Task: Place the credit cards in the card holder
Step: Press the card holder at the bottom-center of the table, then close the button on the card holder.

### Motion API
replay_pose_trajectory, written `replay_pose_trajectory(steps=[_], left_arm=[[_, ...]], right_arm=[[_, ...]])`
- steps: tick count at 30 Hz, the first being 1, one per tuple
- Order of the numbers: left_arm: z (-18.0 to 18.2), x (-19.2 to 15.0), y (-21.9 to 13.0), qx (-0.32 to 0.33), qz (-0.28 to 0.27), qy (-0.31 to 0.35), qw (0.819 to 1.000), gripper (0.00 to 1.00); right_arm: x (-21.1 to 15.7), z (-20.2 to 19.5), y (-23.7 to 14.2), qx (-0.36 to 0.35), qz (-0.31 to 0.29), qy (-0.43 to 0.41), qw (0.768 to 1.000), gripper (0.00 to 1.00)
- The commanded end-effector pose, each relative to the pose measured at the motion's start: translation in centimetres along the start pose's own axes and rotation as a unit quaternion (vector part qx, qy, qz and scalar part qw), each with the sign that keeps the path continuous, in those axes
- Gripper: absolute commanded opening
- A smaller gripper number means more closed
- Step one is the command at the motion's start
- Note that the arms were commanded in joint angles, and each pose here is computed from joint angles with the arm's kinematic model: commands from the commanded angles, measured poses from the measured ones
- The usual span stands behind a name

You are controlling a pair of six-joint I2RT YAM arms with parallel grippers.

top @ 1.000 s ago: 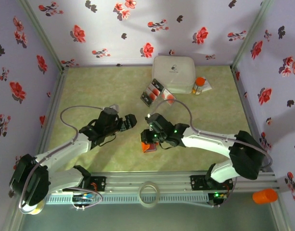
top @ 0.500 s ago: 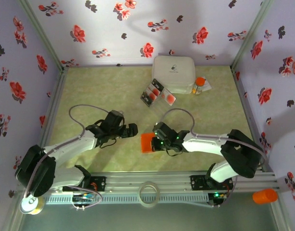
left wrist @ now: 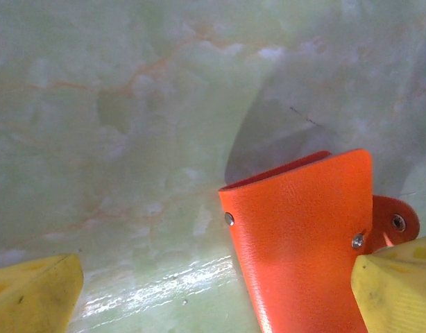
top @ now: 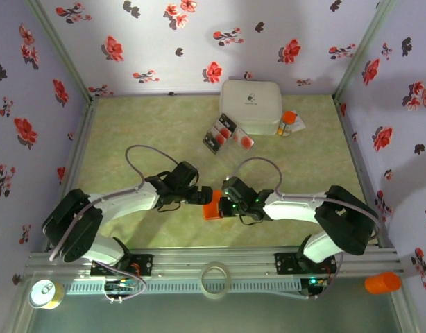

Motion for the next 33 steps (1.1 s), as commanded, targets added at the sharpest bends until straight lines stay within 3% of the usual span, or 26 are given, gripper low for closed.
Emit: replay_pose_trajectory(steps=[1, 15, 23, 33], left_arm=[[-0.4, 0.5, 0.4, 0.007, -0.006, 0.021, 1.000, 1.00], [0.3, -1.9, 2.2, 0.057, 0.027, 0.056, 0.996, 1.00], [0.6, -2.9, 2.3, 0.122, 0.056, 0.102, 0.986, 1.00], [0.4, -3.3, 2.4, 0.152, 0.063, 0.126, 0.978, 1.00]], right_arm=[[-0.4, -1.3, 0.6, -0.018, 0.006, 0.017, 1.000, 0.02], [0.0, -0.4, -0.3, -0.001, 0.004, 0.019, 1.000, 0.04], [3.1, -1.4, -4.3, -0.003, -0.045, 0.052, 0.998, 0.07], [3.8, -1.6, -4.6, -0.045, -0.013, 0.023, 0.999, 0.30]])
Point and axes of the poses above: each hand's point on the last joint's axis, 136 mm out from that joint toward the fingers, its own y axis out along the fingers, its own z axis along the line the jaws close on, x = y × z, the point moved 5 cm from there along -y, back along the fingers, and after that the axes turned 11 degrees about y, right-handed, at the moved point
